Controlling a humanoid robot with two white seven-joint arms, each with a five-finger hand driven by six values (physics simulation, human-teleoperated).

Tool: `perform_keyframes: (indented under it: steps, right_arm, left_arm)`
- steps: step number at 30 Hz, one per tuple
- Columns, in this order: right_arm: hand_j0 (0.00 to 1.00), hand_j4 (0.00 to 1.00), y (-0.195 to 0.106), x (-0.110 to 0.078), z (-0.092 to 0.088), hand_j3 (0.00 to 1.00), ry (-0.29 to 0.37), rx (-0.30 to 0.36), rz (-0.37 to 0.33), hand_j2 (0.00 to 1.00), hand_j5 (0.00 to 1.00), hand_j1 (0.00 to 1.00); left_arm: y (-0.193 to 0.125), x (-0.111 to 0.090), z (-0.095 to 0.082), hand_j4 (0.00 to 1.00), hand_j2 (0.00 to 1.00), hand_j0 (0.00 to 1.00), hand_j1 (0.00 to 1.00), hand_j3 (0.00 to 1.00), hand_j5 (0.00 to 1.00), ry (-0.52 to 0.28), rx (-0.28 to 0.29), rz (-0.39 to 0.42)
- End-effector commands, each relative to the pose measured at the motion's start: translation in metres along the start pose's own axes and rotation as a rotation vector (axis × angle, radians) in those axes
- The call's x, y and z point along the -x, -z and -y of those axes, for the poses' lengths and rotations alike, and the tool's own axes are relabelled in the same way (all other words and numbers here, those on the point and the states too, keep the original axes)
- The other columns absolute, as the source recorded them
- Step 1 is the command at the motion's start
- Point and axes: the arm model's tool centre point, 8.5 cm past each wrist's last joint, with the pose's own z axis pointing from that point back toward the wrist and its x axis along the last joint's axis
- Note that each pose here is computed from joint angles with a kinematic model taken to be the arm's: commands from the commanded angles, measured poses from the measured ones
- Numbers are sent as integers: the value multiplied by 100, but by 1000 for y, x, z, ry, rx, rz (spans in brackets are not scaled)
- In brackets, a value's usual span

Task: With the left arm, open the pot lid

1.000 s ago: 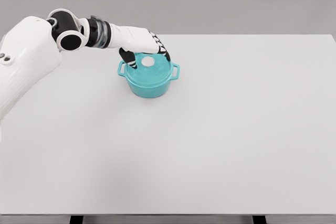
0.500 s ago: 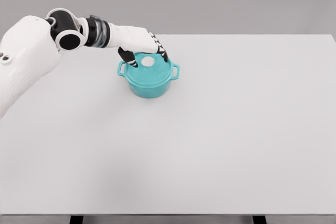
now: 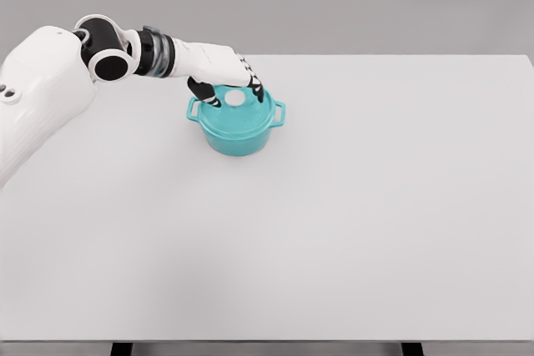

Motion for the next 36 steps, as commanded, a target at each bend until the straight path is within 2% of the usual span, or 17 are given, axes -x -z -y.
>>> perform_keyframes:
  steps: [1, 10, 27, 36]
  right_arm:
    - [100, 100, 0, 0, 0, 100, 0, 0, 0, 100, 100, 100]
    - [100, 100, 0, 0, 0, 100, 0, 0, 0, 100, 100, 100]
    - [100, 100, 0, 0, 0, 100, 2, 0, 0, 100, 100, 100]
    - [100, 100, 0, 0, 0, 100, 0, 0, 0, 100, 100, 100]
  left_arm:
    - [-1, 1, 0, 71, 71, 71, 71, 71, 71, -5, -1, -3]
    - [-1, 2, 2, 71, 71, 71, 71, 71, 71, -5, 3, -6]
    - [-1, 2, 3, 56, 56, 56, 56, 56, 56, 4, 10, -10]
    - [-1, 1, 2, 53, 53, 53, 53, 53, 53, 3, 7, -9]
